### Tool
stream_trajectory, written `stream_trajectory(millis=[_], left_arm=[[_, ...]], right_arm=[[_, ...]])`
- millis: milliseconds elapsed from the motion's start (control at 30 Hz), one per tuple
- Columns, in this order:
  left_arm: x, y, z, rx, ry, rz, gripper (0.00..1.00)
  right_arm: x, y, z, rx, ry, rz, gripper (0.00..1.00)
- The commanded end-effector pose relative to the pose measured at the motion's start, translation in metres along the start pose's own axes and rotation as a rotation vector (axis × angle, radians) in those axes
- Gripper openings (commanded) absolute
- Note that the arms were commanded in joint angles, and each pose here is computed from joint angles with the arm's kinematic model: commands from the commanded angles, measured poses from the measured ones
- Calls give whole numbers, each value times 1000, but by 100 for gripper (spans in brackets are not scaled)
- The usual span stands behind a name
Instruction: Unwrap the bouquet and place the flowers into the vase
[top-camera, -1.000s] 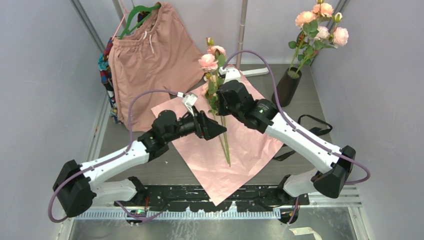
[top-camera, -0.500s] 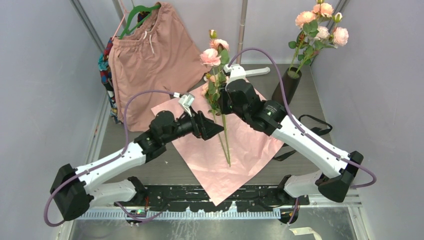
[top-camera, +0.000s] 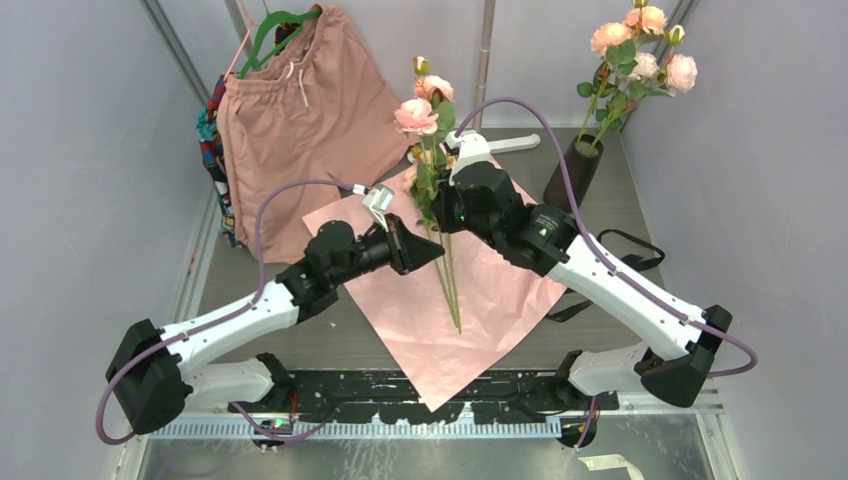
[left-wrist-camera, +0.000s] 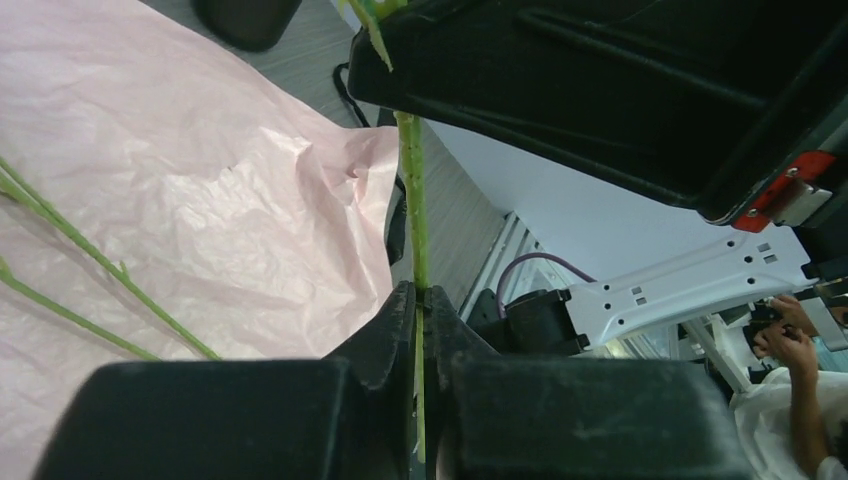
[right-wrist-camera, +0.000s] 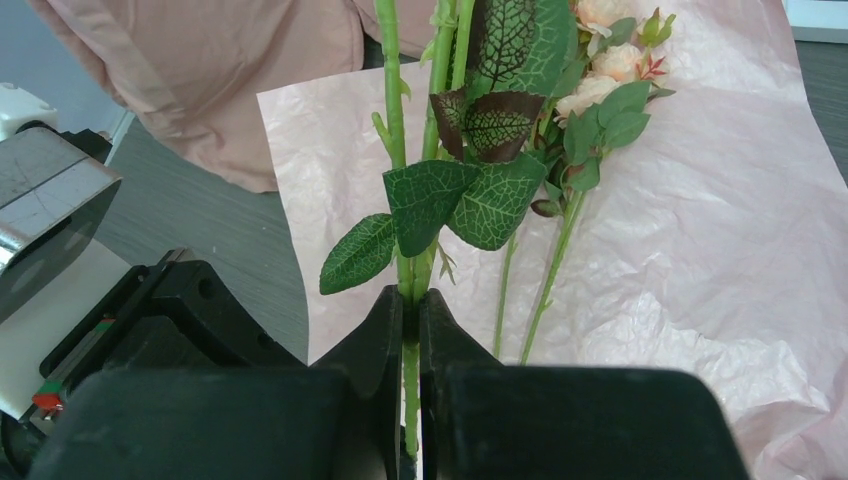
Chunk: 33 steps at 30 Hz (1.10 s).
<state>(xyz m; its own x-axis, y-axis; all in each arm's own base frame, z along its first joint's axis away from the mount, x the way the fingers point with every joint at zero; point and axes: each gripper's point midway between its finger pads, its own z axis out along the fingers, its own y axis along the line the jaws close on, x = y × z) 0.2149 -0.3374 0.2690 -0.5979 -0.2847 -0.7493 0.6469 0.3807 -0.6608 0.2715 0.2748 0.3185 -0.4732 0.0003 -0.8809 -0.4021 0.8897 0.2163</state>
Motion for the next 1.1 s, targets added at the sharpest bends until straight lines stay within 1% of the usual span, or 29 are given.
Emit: stream_trajectory(millis=[0, 300, 433, 533, 567, 600, 733, 767, 900, 933, 1067], left_arm=[[-23, -15, 2, 42, -65, 30, 0], [-22, -15, 2, 44, -57, 54, 0], [-19, -3, -1, -24, -5, 160, 0], [-19, 12, -8, -110, 37, 261, 0], [-21, 15, -9, -129, 42, 291, 0], [-23, 16, -11, -141, 45, 315, 0], [-25, 17, -17, -158, 56, 369, 0], [-25, 18, -18, -161, 58, 377, 0], [-25, 20, -22, -178, 56, 393, 0], [-26, 20, -23, -183, 52, 395, 0], [-24, 25, -29, -207, 58, 400, 0]], right_arm=[[-38, 13, -23, -64, -116, 54, 1], [-37, 10, -26, -57, -121, 49, 1], [-37, 7, -28, -45, -121, 40, 1], [-36, 5, -29, -35, -106, 28, 2], [-35, 5, -29, -31, -98, 22, 5], [-35, 4, -28, -28, -95, 19, 12], [-34, 2, -26, -12, -91, 8, 30], [-33, 2, -24, -10, -89, 3, 28], [-32, 1, -21, 6, -87, 3, 4], [-32, 0, -21, 8, -88, 5, 1], [-34, 1, -23, 2, -100, 16, 1]])
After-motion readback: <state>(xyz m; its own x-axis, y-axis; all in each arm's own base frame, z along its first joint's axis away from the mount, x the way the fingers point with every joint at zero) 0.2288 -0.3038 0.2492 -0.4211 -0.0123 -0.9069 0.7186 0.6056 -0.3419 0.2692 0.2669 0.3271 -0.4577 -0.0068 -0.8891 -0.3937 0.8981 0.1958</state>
